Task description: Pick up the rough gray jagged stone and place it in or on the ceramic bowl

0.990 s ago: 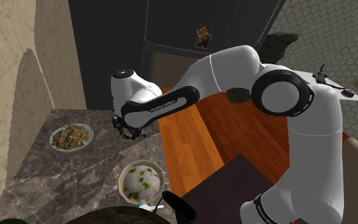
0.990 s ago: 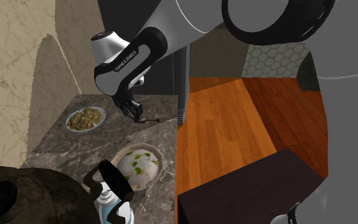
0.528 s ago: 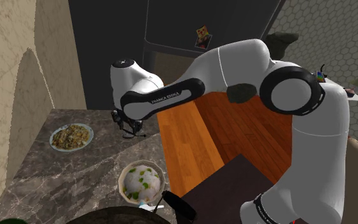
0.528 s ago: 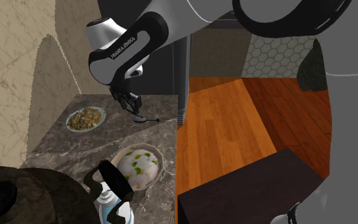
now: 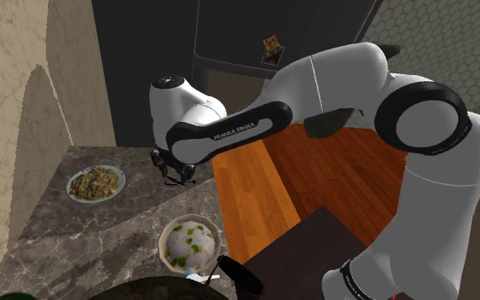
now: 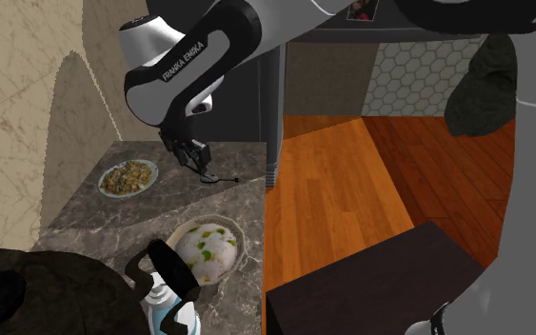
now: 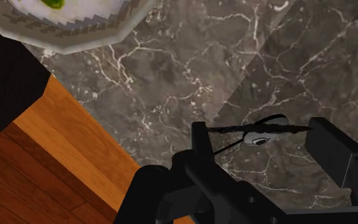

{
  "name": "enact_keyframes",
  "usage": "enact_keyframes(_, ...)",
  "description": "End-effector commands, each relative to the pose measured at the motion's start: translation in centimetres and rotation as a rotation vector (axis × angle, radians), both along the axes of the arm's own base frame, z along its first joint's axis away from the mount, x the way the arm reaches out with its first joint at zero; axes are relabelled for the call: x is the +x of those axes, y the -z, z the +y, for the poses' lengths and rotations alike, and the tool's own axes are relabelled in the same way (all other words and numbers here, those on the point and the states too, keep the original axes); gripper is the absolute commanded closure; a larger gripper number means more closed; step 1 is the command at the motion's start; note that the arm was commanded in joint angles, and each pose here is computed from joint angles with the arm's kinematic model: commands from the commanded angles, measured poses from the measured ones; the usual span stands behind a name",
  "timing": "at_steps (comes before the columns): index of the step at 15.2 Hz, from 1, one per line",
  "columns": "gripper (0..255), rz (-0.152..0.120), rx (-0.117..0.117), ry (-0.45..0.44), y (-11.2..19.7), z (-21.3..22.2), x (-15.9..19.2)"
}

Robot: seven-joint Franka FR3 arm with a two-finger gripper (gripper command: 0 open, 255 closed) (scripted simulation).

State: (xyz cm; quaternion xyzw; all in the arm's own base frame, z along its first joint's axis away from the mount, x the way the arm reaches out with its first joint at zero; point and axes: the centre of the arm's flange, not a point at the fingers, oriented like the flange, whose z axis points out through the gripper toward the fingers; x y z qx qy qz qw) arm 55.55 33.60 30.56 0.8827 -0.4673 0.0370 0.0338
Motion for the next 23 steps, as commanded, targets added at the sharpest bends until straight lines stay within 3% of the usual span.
enact_keyframes(1,255,0.0,0.0,0.0,0.0,0.5,-2.6)
enact_keyframes(13,255,0.0,0.0,0.0,-0.8,3.9,-18.4)
enact_keyframes(23,255,0.0,0.0,0.0,4.5,3.9,-18.4)
